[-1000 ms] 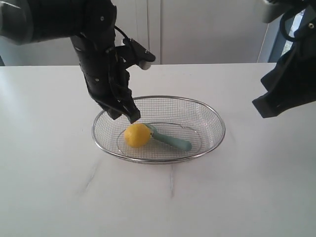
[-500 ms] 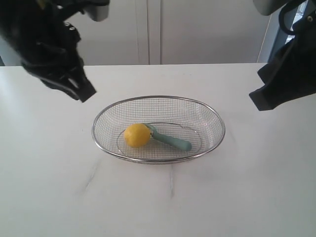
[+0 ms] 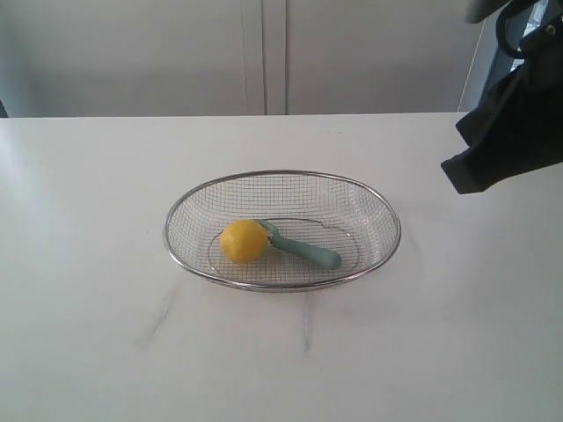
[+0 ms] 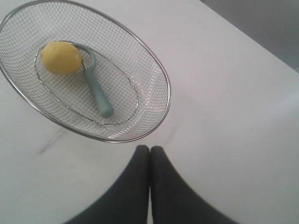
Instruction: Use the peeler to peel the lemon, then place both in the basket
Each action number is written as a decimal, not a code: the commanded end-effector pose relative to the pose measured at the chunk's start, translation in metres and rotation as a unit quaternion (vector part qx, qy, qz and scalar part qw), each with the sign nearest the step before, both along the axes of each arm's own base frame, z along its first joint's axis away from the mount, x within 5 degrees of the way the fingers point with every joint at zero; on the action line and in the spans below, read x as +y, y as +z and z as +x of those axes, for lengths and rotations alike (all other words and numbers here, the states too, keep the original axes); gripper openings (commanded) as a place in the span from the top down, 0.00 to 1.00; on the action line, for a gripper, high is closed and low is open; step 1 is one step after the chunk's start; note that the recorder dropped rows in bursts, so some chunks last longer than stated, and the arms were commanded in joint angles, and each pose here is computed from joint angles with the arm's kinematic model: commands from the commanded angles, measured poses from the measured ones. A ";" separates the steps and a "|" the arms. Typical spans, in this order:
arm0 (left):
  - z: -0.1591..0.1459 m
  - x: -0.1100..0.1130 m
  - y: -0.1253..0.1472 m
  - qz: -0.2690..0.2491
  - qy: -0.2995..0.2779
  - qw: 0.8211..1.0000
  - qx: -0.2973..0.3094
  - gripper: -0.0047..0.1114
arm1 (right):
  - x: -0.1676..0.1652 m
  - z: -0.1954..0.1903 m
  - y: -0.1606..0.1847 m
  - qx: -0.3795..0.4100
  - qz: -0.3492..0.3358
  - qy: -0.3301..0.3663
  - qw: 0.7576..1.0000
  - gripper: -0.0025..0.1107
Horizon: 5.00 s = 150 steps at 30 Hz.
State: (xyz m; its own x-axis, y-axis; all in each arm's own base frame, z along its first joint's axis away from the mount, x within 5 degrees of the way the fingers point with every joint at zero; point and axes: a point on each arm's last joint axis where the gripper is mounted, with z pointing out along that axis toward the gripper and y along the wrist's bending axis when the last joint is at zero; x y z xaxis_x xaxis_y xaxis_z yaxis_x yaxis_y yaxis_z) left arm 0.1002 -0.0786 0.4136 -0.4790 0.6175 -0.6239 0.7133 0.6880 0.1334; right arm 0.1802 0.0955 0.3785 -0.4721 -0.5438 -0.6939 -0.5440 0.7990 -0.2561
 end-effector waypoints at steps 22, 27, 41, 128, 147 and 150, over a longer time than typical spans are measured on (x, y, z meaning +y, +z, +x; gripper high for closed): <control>-0.026 0.019 0.008 -0.028 0.000 0.999 -0.021 0.96 | -0.001 -0.001 0.001 -0.005 0.003 -0.001 1.000 0.98; -0.024 0.018 0.004 -0.029 0.002 0.999 -0.015 0.96 | -0.001 -0.001 0.001 -0.005 0.004 -0.001 1.000 0.98; 0.030 -0.019 -0.098 -0.254 0.061 0.950 -0.172 0.96 | -0.001 -0.001 0.001 -0.005 0.004 -0.001 1.000 0.98; -0.050 0.063 -0.245 -0.193 0.244 0.928 -0.206 0.96 | -0.001 -0.001 0.001 -0.007 0.006 0.000 1.000 0.98; -0.050 0.063 -0.244 -0.193 0.244 0.928 -0.207 0.96 | -0.002 -0.005 0.005 -0.007 0.036 -0.014 0.999 0.98; -0.050 0.063 -0.244 -0.193 0.244 0.928 -0.207 0.96 | -0.004 -0.010 0.006 0.005 0.098 -0.056 0.994 0.98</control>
